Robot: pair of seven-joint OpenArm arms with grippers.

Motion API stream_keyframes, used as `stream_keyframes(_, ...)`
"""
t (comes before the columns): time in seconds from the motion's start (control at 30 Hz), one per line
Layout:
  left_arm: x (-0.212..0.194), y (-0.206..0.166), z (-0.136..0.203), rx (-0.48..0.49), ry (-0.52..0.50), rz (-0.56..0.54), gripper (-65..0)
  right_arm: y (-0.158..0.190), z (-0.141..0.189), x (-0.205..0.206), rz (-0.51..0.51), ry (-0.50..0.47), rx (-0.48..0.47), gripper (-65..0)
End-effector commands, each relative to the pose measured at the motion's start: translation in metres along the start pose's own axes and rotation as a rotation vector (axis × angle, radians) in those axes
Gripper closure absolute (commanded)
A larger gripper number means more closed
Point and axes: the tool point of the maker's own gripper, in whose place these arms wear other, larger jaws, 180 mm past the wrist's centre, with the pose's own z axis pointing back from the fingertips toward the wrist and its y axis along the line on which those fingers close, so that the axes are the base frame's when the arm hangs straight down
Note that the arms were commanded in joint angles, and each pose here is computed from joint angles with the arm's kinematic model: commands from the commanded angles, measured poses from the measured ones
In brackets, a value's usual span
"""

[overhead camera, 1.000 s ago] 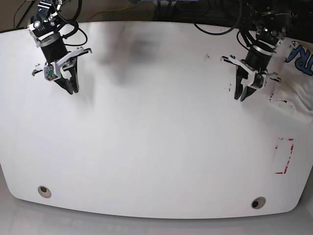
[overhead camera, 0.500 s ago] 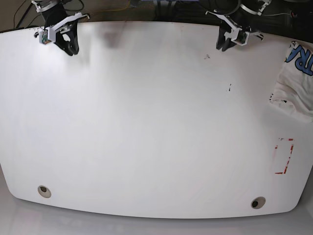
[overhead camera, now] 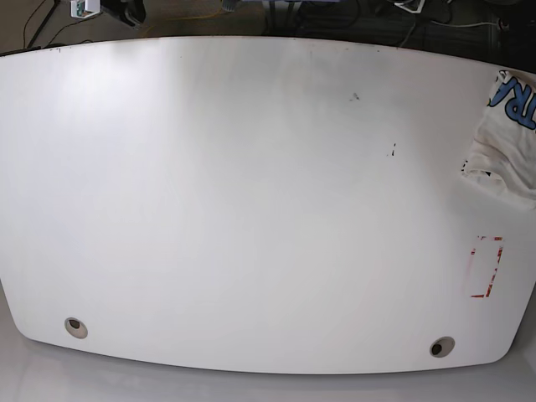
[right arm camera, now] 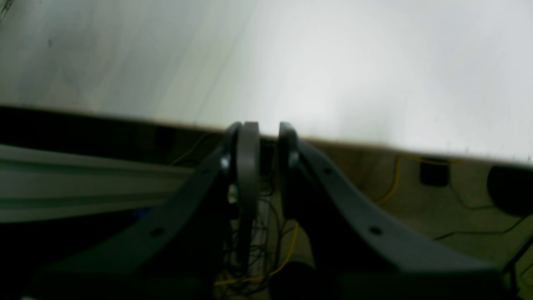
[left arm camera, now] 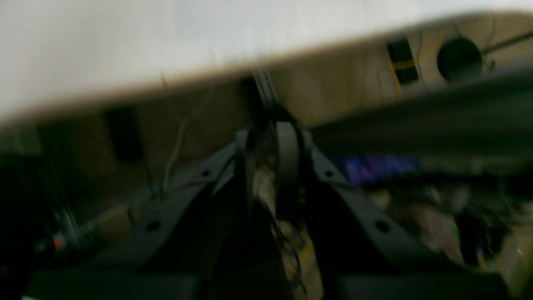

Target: Layout the t-shirt on the table in an organized manner, then fold the t-shirt properly

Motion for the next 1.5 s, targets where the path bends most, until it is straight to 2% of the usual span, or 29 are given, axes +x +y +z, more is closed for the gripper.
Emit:
stream_keyframes(0.0, -0.019, -0.008, 0.014, -0.015, 0.048, 0.035, -7.2, 0.015, 0.013, -0.018, -0.048, 0.051, 0.035, -8.1)
stream_keyframes(0.1, -0.040, -0.012, 0.018, -0.021, 0.102, 0.065, -7.2, 0.027, 0.017, -0.044, -0.111, 0.113, 0.060, -8.1)
stream_keyframes(0.23, -0.089, -0.019, 0.019, -0.029, 0.209, 0.146, -7.4, 0.040, 0.021, -0.096, -0.201, 0.231, 0.086, -8.1)
stream_keyframes(0.43, -0.132, -0.016, 0.000, -0.036, 0.284, 0.218, -7.4, 0.049, 0.011, -0.158, -0.197, 0.369, 0.120, -7.9)
stream_keyframes(0.6, -0.158, -0.008, -0.018, -0.045, 0.337, 0.229, -7.4, 0.048, 0.001, -0.197, -0.232, 0.411, 0.117, -7.9)
stream_keyframes(0.77, -0.167, -0.004, -0.042, -0.048, 0.352, 0.252, -7.4, 0.043, -0.018, -0.217, -0.262, 0.412, 0.112, -7.9)
stream_keyframes(1.07, -0.171, 0.007, -0.085, -0.062, 0.373, 0.247, -7.4, 0.020, -0.049, -0.241, -0.226, 0.474, 0.078, -7.9)
stream_keyframes(1.23, -0.183, 0.007, -0.105, -0.077, 0.426, 0.245, -7.4, 0.009, -0.071, -0.244, -0.217, 0.484, 0.068, -7.9)
stream_keyframes(1.47, -0.200, 0.017, -0.130, -0.015, 0.508, 0.260, -7.4, -0.013, -0.095, -0.252, -0.184, 0.525, 0.023, -7.9)
